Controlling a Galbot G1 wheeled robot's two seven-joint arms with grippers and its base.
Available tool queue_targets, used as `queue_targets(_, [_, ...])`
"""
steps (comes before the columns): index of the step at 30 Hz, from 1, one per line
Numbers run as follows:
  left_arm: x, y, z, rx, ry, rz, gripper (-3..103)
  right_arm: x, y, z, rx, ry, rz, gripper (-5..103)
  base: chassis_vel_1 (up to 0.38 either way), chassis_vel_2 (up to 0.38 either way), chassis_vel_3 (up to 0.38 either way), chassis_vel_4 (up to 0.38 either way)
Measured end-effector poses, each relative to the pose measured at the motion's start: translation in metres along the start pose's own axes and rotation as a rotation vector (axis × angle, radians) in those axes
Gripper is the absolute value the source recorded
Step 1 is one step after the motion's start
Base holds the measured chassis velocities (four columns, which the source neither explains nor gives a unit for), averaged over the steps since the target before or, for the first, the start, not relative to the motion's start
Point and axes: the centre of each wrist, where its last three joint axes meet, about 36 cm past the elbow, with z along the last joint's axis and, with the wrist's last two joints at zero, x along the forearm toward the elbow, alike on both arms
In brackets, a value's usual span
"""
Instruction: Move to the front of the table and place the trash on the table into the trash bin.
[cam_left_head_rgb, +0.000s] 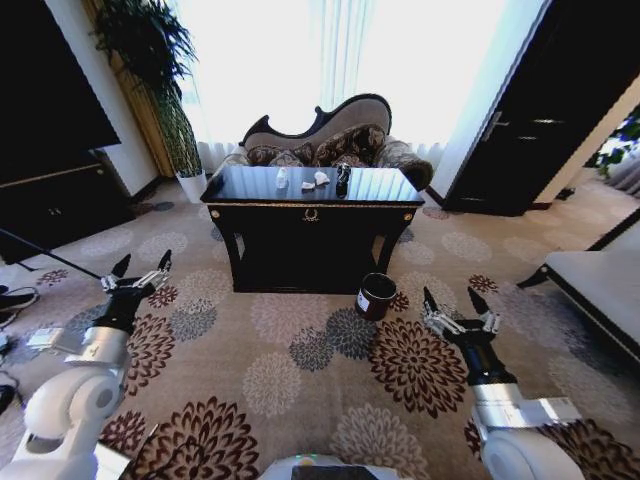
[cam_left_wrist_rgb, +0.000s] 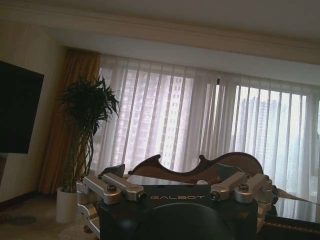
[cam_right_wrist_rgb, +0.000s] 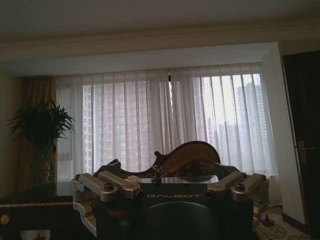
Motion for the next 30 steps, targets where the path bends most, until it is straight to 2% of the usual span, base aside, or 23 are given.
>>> queue_targets(16, [0.005, -0.0071, -0.0031, -0.001, -0.013, 0.007, 100, -0.0019, 0.0042, -0.0045, 0.003, -0.008, -0.019, 100, 0.0, 0.0, 0.0, 0.0])
queue_targets(30, [0.0024, -0.0024, -0.0008, -0.018, -0.013, -0.002, 100, -0.001, 0.0054, -0.0031, 0.0, -0.014, -0.031, 100, -0.03, 0.031, 0.028, -0.034])
